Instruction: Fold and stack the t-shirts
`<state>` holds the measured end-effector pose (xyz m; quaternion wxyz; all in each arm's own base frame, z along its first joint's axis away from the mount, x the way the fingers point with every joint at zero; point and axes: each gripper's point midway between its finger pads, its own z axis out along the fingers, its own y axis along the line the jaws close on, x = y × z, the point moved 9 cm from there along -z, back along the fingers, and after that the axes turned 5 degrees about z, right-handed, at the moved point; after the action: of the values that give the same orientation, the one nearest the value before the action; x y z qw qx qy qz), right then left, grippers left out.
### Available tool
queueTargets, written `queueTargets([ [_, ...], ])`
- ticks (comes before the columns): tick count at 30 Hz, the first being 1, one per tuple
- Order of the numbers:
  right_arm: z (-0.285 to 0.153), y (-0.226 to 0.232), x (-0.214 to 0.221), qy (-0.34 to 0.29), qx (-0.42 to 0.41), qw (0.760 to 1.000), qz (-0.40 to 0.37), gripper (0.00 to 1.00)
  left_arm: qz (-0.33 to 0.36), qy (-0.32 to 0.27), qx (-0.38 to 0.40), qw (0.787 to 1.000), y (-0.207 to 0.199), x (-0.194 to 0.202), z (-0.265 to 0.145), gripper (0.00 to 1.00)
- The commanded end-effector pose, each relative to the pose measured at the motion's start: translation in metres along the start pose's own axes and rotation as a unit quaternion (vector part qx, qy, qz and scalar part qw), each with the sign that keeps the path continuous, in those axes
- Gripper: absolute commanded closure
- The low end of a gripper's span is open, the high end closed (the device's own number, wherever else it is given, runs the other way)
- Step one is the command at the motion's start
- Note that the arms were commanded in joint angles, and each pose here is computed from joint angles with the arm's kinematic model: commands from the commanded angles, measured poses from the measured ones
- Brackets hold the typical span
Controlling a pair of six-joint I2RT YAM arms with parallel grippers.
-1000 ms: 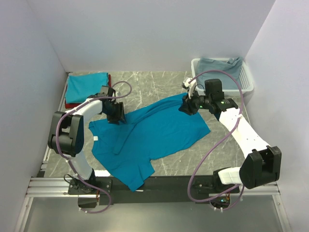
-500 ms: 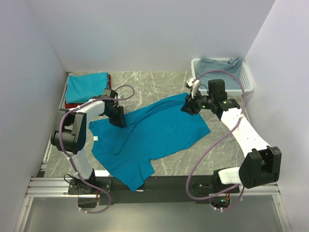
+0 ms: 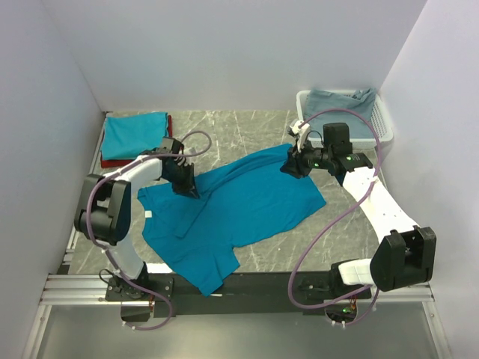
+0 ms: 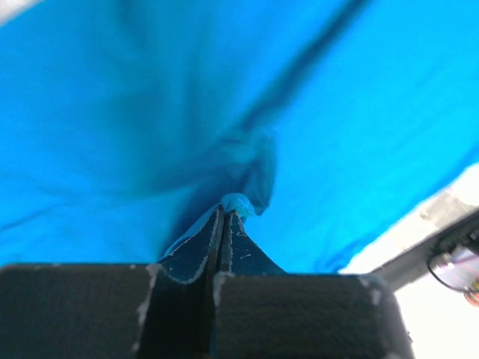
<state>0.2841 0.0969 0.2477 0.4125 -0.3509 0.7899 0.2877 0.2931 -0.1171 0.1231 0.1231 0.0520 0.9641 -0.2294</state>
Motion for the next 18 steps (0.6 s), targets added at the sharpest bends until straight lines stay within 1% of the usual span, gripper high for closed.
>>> queueTargets([
  [1,-0.005,0.003,-0.004,-0.014,-0.004,1.000,-0.006,0.62,0.017,-0.021,0.047,0.999,-0.023,0.001,-0.016,0.99],
  [4,-0.005,0.002,-0.004,-0.014,-0.004,1.000,-0.007,0.62,0.025,-0.016,0.070,0.997,-0.038,0.008,-0.015,0.99],
  [7,-0.005,0.002,-0.004,-0.014,-0.001,1.000,-0.006,0.62,0.039,-0.005,0.070,0.997,-0.052,0.018,-0.009,0.99],
  [9,-0.006,0.000,-0.003,-0.013,0.002,1.000,-0.007,0.62,0.043,0.009,0.063,0.997,-0.060,0.025,-0.002,0.86],
  [10,-0.005,0.001,-0.003,-0.013,0.001,1.000,-0.008,0.62,0.046,0.014,0.061,0.997,-0.062,0.028,0.001,0.82],
  [11,-0.005,0.001,-0.003,-0.013,0.000,1.000,-0.008,0.62,0.054,0.023,0.062,0.996,-0.068,0.032,0.004,0.71],
  [12,-0.005,0.000,-0.003,-0.012,0.001,1.000,-0.008,0.62,0.050,0.028,0.051,0.997,-0.068,0.034,0.008,0.63],
  [13,-0.005,0.000,-0.002,-0.012,0.002,1.000,-0.008,0.62,0.051,0.029,0.049,0.997,-0.071,0.035,0.009,0.58],
  [14,-0.005,0.000,-0.002,-0.011,0.001,1.000,-0.008,0.62,0.058,0.029,0.054,0.996,-0.077,0.037,0.008,0.56],
  [18,-0.005,0.000,-0.002,-0.009,0.001,1.000,-0.007,0.62,0.066,0.007,0.078,0.995,-0.096,0.033,-0.004,0.55],
])
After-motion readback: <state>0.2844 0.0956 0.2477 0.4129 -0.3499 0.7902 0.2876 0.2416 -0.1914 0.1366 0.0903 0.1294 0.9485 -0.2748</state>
